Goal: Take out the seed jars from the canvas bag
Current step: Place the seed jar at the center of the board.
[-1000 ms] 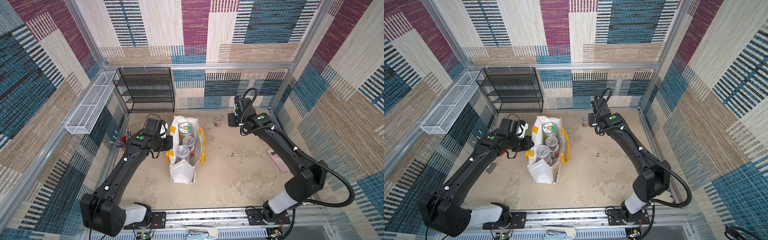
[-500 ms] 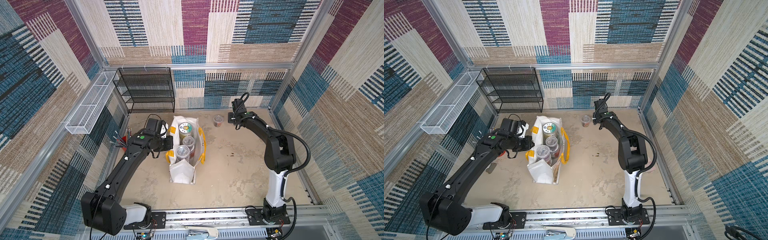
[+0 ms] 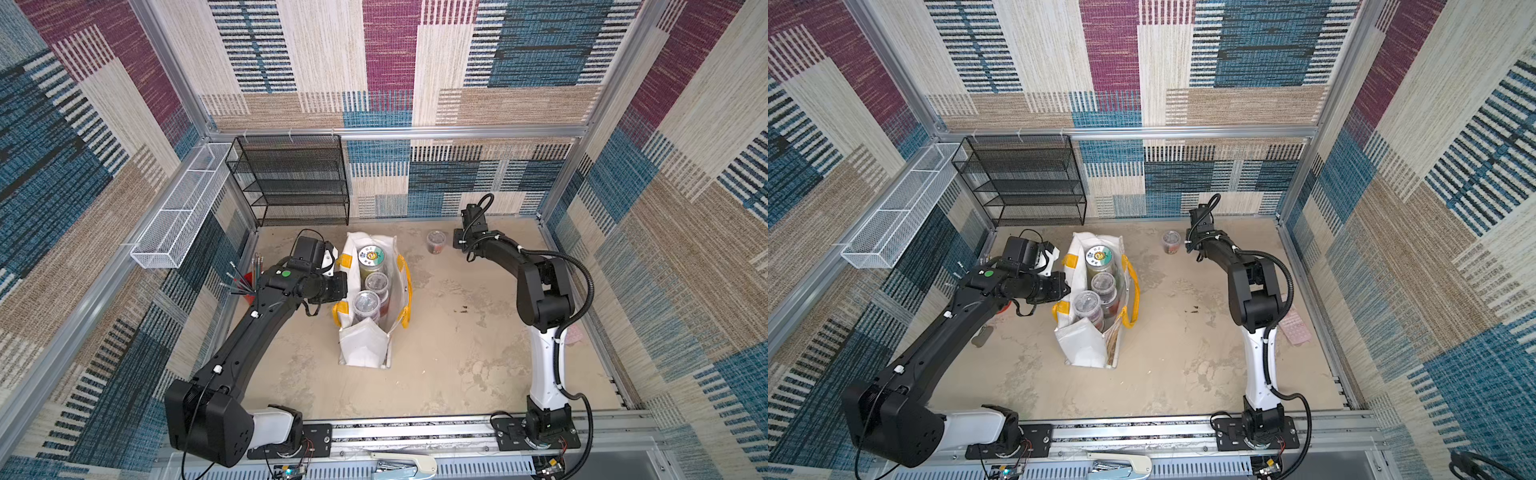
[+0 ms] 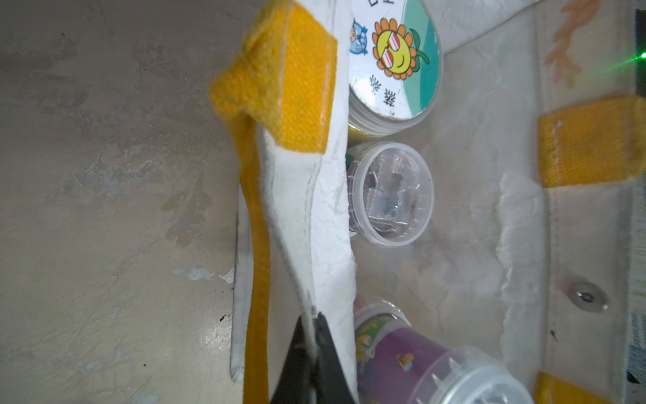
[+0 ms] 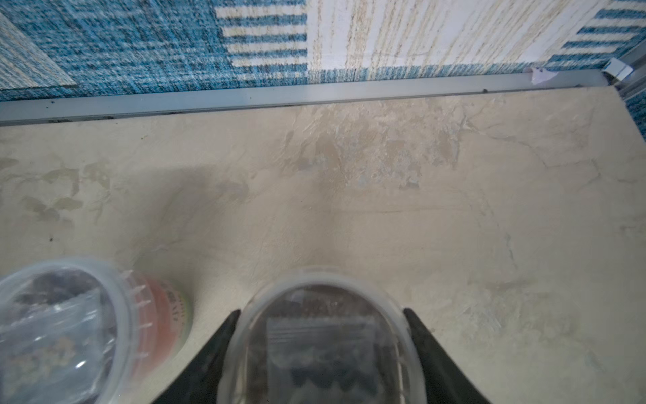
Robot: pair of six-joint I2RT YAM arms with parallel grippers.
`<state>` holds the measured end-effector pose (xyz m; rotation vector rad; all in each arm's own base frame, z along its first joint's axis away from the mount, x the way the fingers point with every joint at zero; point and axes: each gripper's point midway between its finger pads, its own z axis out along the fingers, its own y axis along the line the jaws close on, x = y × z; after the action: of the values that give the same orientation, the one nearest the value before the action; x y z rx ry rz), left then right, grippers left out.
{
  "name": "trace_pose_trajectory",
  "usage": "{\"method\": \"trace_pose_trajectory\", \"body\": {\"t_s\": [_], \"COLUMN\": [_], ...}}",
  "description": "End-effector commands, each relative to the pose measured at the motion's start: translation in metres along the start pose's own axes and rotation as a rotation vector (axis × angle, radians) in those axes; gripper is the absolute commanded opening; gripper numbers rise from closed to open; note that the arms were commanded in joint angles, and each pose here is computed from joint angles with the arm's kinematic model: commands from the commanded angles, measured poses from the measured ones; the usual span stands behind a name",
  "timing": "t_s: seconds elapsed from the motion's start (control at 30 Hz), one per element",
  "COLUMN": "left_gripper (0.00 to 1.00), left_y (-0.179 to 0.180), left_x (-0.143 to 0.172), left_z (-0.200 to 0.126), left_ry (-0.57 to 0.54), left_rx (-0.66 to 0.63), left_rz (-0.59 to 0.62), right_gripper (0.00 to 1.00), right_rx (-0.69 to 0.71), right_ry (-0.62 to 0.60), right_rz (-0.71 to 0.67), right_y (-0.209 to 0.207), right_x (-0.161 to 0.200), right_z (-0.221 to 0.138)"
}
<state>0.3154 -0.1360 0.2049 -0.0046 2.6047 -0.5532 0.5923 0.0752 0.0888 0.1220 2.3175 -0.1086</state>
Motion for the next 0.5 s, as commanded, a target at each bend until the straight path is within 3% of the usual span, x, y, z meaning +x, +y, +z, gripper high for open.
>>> {"method": "trace_pose_trajectory", "body": {"t_s": [0.0, 0.2, 0.47], "left_gripper": [0.00, 0.00, 0.00], "left_y": [-0.003, -0.002, -0.002], "left_x": [-0.005, -0.005, -0.005], "left_z": [0.000, 0.000, 0.001], "left_ry": [-0.016, -0.013, -0.009], "left_rx": [0.010, 0.009, 0.004], "left_rz": [-0.005, -0.005, -0.004], "right_gripper": [0.43, 0.45, 0.65], "right_rx": [-0.015, -0.042, -0.051], "right_ry": [-0.069, -0.046, -0.027], "right_rz": [0.037, 0.048, 0.065], "right_y": [0.002, 0.006, 0.006], "right_x": [-0.011, 0.002, 0.008], "right_z": [0.004, 0.011, 0.007]}}
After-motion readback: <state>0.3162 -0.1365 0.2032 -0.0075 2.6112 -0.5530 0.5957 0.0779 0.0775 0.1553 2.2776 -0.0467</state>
